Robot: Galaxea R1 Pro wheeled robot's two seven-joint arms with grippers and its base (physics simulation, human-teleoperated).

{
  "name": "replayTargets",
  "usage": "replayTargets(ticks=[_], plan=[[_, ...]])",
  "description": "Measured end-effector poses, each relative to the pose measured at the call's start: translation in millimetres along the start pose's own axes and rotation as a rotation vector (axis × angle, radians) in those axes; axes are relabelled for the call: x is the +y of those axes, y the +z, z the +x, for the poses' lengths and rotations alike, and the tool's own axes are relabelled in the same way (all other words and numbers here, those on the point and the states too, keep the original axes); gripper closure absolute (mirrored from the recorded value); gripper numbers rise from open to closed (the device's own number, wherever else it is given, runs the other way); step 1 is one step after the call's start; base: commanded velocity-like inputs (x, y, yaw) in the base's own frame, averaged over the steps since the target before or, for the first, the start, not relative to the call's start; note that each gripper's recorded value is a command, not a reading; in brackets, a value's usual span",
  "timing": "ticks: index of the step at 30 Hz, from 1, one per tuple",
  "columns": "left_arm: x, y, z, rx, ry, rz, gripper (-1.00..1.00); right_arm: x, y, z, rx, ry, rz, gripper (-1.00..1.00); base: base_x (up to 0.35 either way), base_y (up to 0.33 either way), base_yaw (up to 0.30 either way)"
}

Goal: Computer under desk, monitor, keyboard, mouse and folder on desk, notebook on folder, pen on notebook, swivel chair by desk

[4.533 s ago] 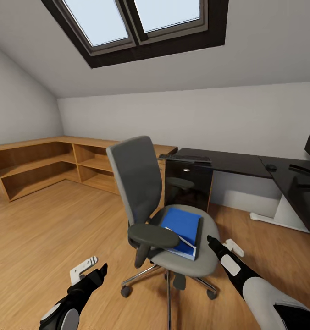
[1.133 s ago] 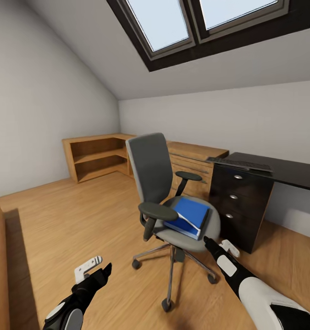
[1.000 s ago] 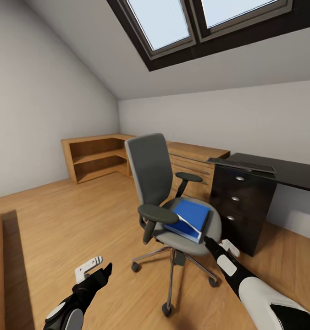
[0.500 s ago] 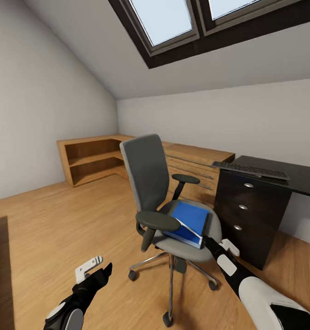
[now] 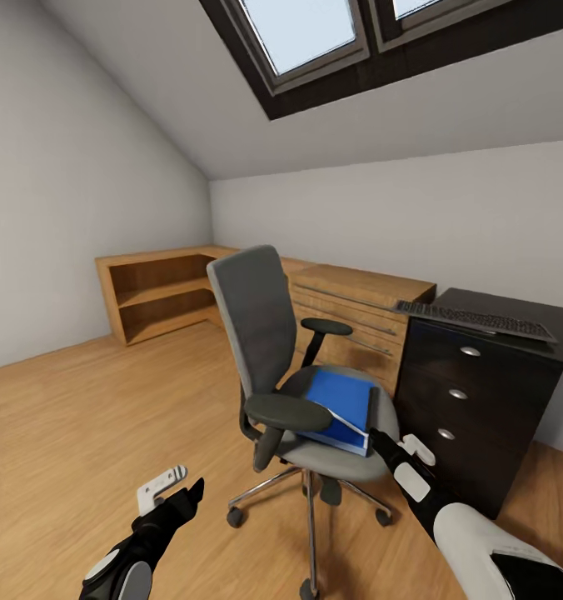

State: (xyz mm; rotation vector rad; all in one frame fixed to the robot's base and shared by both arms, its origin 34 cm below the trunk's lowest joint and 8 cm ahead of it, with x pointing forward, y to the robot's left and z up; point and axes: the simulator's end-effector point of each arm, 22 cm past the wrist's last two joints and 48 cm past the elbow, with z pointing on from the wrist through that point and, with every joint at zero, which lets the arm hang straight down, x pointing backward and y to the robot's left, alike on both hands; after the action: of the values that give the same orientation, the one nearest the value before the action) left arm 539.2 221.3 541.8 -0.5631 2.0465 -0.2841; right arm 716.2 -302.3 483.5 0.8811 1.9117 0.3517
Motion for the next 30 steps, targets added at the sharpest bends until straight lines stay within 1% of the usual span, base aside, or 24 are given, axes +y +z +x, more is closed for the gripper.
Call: replayTargets(ticks=[2, 5, 12, 19, 22, 30], plan=[[0.0, 0.0, 0.0, 0.0, 0.0, 0.0, -1.0, 0.1, 0.1, -0.2, -0.001, -0.001, 0.0, -1.0, -0.005, 0.0, 0.0], [-0.1, 0.4, 0.7, 0.002, -0.001, 0.0, -1.0, 0.2, 0.4, 0.2, 0.0, 0.0, -0.001, -1.0, -0.191, 0.0, 0.0], [-7.3, 0.2, 3.2, 0.006, 0.01, 0.013, -1.0, -3.3, 0.4, 4.0, 0.008, 0.0, 0.007, -1.0, -0.313, 0.0, 0.0], [-7.4, 0.2, 3.2, 0.005, 0.021, 0.011, -1.0, -4.2, 0.3, 5.1, 0.01, 0.0, 0.009, -1.0, -0.312, 0.0, 0.001], [-6.7, 0.0, 2.9, 0.003, 0.027, 0.008, -1.0, -3.4, 0.1, 5.5, 0.01, 0.0, 0.008, -1.0, -0.099, 0.0, 0.07], [-6.2, -0.1, 2.7, 0.003, 0.029, 0.006, -1.0, -2.5, -0.1, 6.0, 0.009, 0.001, 0.007, -1.0, -0.011, 0.0, 0.176]])
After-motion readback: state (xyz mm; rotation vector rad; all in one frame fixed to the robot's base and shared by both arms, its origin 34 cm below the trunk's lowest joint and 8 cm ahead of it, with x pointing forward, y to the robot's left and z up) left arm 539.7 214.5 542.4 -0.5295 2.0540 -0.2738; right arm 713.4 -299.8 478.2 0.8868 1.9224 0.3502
